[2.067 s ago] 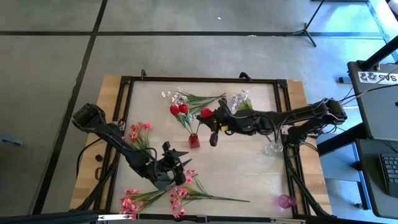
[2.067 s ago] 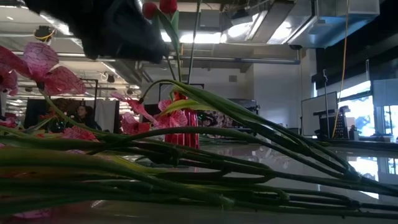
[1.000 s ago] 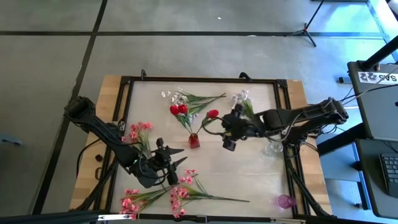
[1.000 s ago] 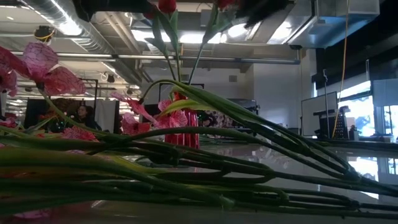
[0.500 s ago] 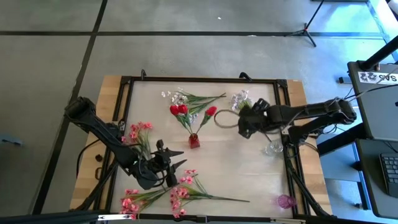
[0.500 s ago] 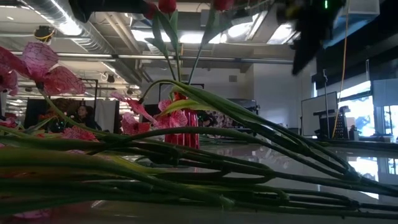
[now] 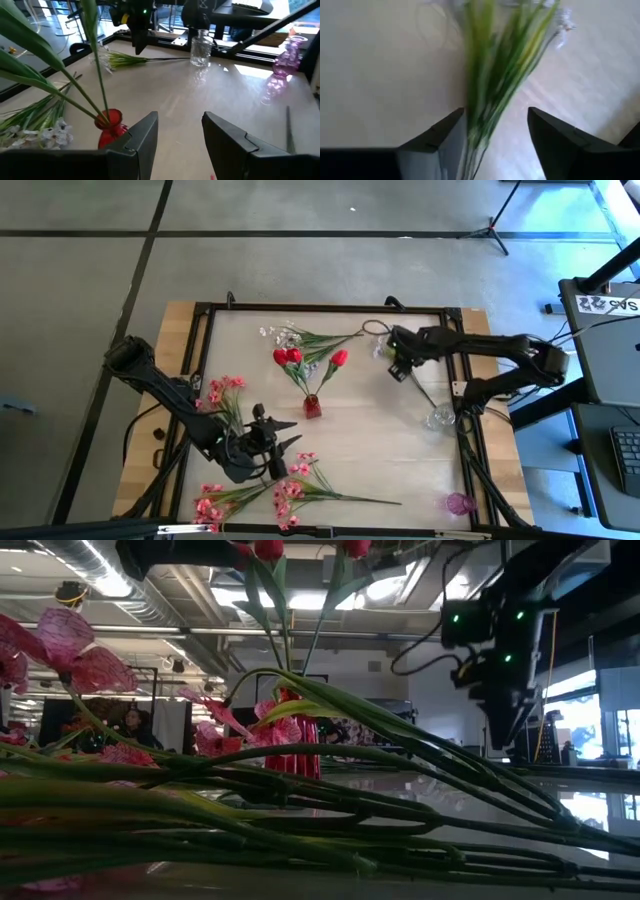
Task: Sort flowers into vase by color
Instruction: Put the right white flowers into the transparent vase
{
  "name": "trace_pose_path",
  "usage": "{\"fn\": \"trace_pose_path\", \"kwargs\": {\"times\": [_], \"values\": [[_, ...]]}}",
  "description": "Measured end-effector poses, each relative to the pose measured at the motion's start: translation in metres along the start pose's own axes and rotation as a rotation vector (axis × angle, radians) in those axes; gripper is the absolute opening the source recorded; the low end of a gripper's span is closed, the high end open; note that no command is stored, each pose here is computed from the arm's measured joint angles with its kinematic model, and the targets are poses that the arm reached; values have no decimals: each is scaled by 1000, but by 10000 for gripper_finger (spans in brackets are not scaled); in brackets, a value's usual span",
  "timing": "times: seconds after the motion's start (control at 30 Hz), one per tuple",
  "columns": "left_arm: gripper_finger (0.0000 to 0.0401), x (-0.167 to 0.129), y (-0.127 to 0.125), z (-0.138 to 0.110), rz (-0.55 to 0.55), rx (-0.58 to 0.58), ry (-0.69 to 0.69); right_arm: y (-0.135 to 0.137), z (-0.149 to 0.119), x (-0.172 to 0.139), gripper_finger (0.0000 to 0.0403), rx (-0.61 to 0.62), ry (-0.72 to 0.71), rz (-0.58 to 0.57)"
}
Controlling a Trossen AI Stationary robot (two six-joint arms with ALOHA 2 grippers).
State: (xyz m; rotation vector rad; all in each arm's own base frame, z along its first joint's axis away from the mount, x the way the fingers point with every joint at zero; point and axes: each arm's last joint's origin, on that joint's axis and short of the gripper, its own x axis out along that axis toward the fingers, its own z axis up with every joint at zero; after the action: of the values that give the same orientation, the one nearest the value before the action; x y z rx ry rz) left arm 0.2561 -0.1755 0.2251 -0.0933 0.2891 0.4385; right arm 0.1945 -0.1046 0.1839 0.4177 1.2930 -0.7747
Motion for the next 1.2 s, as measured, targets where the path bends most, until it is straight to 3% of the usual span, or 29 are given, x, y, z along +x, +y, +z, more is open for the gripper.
{"fn": "trace_pose_path", "kwargs": {"times": [0.3, 0.47, 0.7, 0.77, 0.93, 1.03, 1.2], "values": [[151, 0, 0, 0, -2, -35, 0, -12, 15, 44, 168, 51, 107, 29], [151, -2, -1, -1, -6, -49, 0, -12, 17, 48, 140, 52, 119, 26], [151, -2, -1, -1, -6, -54, 0, -13, 17, 42, 31, 71, 79, 36], [151, -2, -1, -1, -5, -58, 0, -14, 17, 35, 12, 76, 51, 50], [151, -2, -1, -1, -5, -67, 0, -20, 16, 3, 35, 115, -86, 100], [151, -2, -1, -1, -5, -68, 0, -26, 13, -26, 29, 138, -232, 149], [151, -2, -1, -1, -5, -67, -1, -28, -5, -87, 7, 122, -546, 339]]}}
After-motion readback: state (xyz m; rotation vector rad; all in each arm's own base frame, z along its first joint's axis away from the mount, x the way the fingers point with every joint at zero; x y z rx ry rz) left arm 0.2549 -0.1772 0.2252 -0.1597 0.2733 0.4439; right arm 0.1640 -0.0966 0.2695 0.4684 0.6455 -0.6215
